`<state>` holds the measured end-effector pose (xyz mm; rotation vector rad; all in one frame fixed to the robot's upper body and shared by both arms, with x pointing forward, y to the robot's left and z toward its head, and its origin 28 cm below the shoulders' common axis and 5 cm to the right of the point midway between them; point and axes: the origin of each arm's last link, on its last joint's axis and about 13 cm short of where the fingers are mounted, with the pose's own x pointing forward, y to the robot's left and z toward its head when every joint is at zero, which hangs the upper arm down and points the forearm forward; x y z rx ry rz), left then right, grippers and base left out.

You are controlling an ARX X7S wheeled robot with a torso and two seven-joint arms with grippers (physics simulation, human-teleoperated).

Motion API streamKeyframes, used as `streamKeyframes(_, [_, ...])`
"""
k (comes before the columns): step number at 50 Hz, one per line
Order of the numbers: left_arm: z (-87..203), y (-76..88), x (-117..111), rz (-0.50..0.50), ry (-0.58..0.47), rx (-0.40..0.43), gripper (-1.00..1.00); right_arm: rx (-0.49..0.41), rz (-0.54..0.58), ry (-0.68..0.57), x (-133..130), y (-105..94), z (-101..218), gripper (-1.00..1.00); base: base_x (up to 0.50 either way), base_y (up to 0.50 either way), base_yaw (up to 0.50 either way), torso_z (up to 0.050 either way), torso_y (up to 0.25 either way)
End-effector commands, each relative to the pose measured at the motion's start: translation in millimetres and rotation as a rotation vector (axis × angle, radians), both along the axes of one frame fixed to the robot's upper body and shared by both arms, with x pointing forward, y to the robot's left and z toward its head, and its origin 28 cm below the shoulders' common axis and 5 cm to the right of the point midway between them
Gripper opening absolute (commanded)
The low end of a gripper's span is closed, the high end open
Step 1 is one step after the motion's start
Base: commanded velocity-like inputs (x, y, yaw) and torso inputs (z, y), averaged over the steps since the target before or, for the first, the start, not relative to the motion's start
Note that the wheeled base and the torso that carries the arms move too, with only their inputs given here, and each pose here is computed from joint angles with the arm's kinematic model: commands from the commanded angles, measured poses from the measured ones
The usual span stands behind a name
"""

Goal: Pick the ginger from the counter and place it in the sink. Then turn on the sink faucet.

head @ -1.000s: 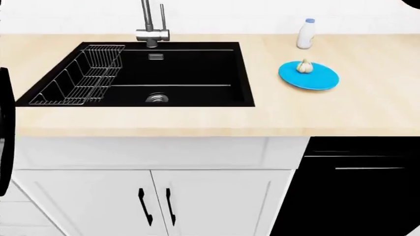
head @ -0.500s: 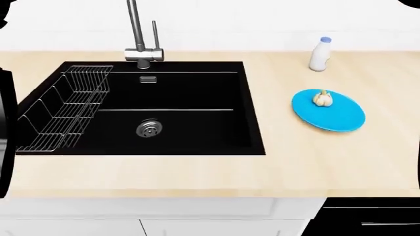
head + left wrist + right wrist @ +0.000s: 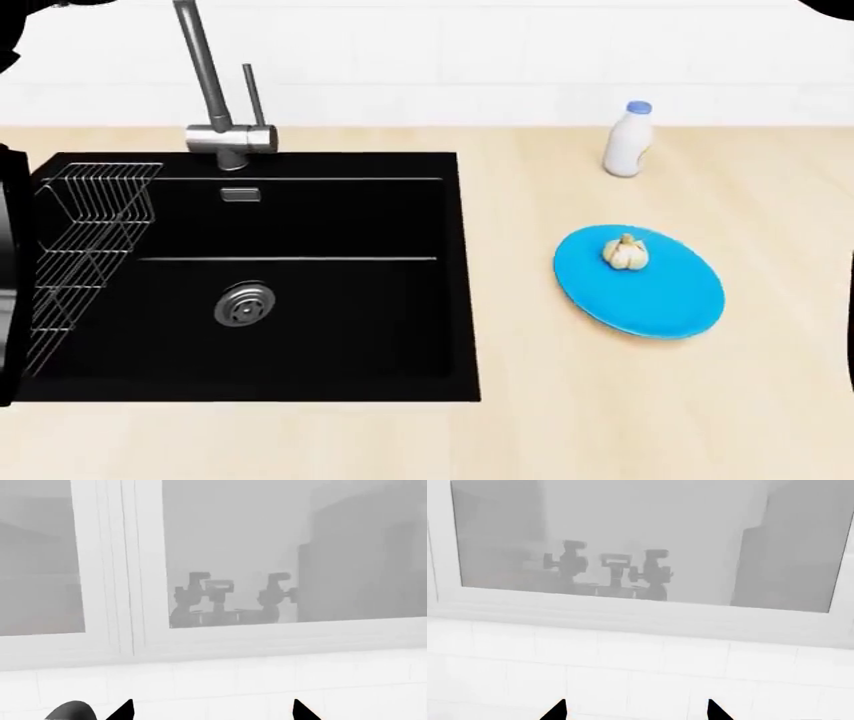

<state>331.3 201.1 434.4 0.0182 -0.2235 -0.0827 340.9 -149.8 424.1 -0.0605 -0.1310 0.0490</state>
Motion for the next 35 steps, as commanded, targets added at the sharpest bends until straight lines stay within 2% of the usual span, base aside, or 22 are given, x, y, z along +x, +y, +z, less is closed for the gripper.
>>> streamKeyframes(1, [-0.4,0.1,0.2,0.001,-0.008,-0.002,1.0,-0.005,0.001,-0.027,-0.9,0.0,0.9,1.0,0.0,0.0,0.0,0.0,0.0])
streamKeyframes(6, [-2.0,0.6,0.8,0.002,-0.003,-0.006,1.0,0.008,0.016,-0.047,-0.6,-0.3,1.3,1.0,0.0,0.0,0.0,0.0,0.0])
streamKeyframes(7, [-2.2,1.0,0.9,0.003,-0.003,-0.005,1.0,0.023,0.048,-0.054,-3.1,-0.4,2.5,1.0,0.5,0.0,0.0,0.0,0.0])
streamKeyframes(27, [-1.4,1.1,-0.6,0.003,-0.01,-0.002,1.0,0.006,0.028,-0.049,-2.2,-0.1,0.5,1.0,0.5,0.0,0.0,0.0,0.001])
streamKeyframes(35, [-1.1,1.6,-0.7,0.005,-0.009,-0.003,1.0,0.018,0.037,-0.036,-6.3,-4.9,0.4,1.0,0.0,0.0,0.0,0.0,0.0])
